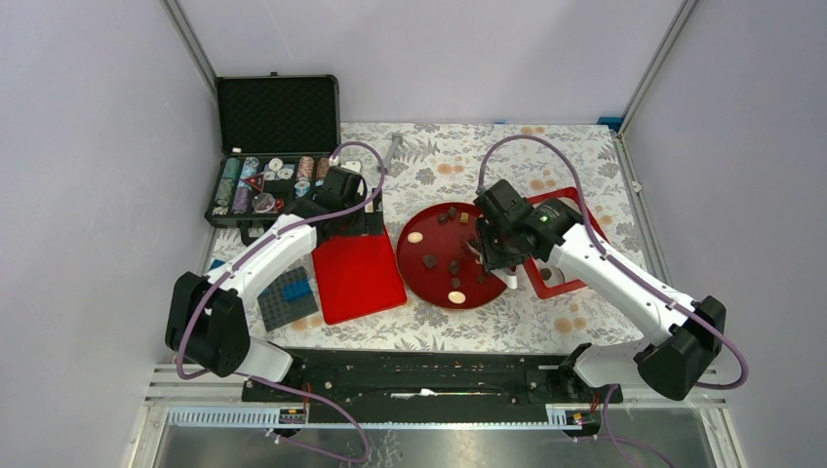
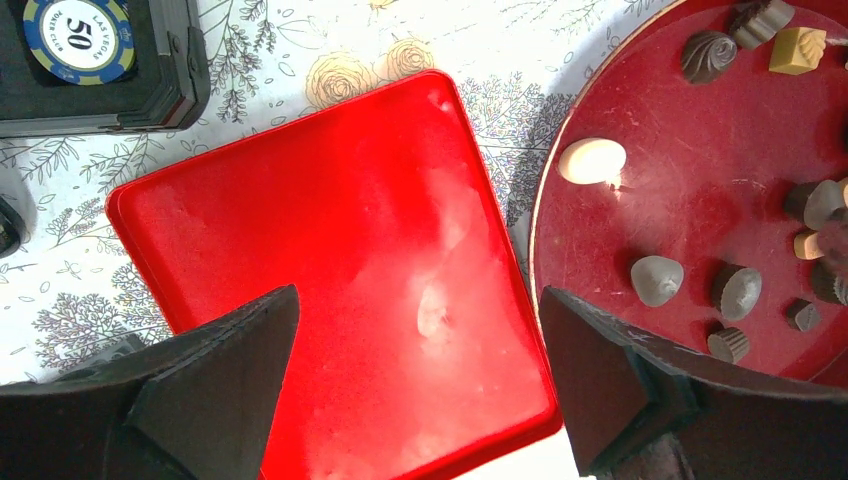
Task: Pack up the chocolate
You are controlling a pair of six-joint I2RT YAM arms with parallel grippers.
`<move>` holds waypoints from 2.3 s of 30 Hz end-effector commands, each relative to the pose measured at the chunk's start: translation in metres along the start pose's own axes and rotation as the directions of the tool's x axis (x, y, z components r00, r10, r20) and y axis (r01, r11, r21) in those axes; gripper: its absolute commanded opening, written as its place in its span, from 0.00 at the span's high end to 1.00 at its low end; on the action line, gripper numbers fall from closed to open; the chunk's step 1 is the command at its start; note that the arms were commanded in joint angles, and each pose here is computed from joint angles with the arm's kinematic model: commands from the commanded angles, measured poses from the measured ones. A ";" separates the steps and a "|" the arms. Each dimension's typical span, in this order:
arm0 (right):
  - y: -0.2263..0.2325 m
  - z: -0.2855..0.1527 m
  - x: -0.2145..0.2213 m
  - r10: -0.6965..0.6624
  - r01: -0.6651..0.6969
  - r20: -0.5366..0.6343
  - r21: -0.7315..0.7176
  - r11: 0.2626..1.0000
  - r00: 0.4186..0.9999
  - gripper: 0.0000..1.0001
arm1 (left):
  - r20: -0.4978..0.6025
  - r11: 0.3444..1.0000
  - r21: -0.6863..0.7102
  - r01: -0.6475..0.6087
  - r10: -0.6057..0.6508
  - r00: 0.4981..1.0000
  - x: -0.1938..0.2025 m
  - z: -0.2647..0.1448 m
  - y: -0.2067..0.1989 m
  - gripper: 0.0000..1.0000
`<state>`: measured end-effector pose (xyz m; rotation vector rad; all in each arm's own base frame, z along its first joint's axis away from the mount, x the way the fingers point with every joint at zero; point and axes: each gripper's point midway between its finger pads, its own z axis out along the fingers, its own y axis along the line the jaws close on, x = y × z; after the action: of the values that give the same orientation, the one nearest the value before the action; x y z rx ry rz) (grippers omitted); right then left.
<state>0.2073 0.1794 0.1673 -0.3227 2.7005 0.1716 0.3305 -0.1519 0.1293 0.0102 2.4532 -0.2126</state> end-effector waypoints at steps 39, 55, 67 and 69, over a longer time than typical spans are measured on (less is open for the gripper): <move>-0.156 -0.049 0.051 0.451 -0.462 0.130 0.404 0.789 0.883 0.70 | 0.064 1.000 0.023 -0.010 0.009 0.998 -0.020 0.000 -0.006 0.01; -0.158 -0.048 0.047 0.427 -0.447 0.144 0.405 0.798 0.893 0.58 | 0.055 0.999 0.037 -0.005 0.003 0.998 -0.019 0.002 -0.009 0.01; -0.126 -0.087 -0.022 0.374 -0.425 0.264 0.172 0.889 0.889 0.81 | 0.055 0.999 0.034 -0.002 0.000 0.998 -0.020 0.003 -0.009 0.01; -0.109 -0.081 -0.029 0.349 -0.387 0.256 0.111 0.916 0.901 0.83 | 0.056 0.999 0.032 -0.002 0.000 0.998 -0.020 0.003 -0.009 0.01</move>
<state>0.2160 0.0349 0.2366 0.3700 2.5055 -0.0700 0.3330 -0.1547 0.1270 0.0216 2.4526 -0.2224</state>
